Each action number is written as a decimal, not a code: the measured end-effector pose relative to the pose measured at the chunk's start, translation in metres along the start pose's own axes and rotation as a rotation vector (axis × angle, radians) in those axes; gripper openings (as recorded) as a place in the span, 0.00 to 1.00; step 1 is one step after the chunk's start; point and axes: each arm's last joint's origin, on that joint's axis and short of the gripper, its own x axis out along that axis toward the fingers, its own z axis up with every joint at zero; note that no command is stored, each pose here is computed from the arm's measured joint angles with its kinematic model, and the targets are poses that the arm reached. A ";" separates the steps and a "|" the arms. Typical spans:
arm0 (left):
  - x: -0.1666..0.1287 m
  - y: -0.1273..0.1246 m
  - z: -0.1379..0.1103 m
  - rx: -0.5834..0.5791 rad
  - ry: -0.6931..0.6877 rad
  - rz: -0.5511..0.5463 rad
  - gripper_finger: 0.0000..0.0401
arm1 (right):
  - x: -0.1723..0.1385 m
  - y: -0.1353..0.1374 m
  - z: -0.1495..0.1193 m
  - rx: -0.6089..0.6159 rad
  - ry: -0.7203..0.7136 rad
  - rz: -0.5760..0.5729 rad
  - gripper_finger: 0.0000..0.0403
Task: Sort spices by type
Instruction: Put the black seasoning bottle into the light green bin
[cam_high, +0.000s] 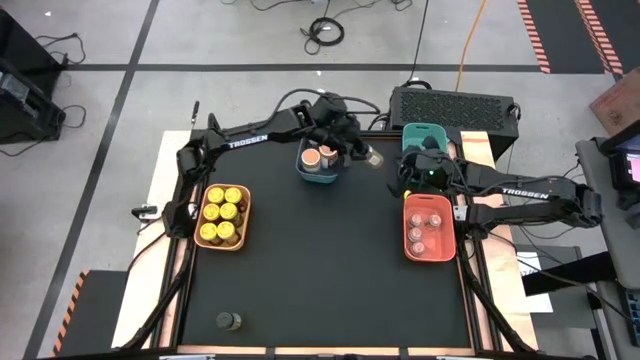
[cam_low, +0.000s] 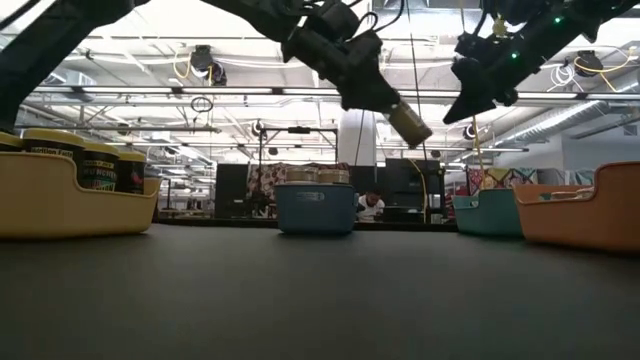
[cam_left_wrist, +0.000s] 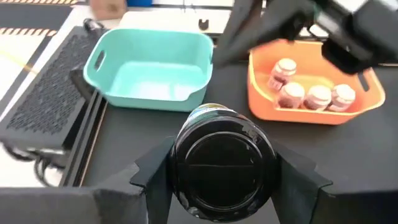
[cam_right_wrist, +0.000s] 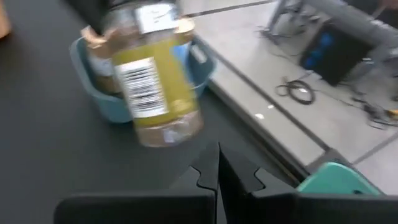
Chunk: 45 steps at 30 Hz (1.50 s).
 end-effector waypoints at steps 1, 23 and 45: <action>0.002 0.001 0.001 0.000 -0.006 -0.013 0.53 | 0.001 0.001 -0.001 -0.008 0.009 0.025 0.01; -0.015 0.010 -0.001 -0.011 0.004 -0.128 0.56 | 0.002 0.013 0.014 -0.243 -0.161 0.301 0.69; -0.002 -0.027 0.008 0.065 0.000 -0.198 0.56 | 0.036 0.032 0.020 -0.188 -0.215 0.366 0.89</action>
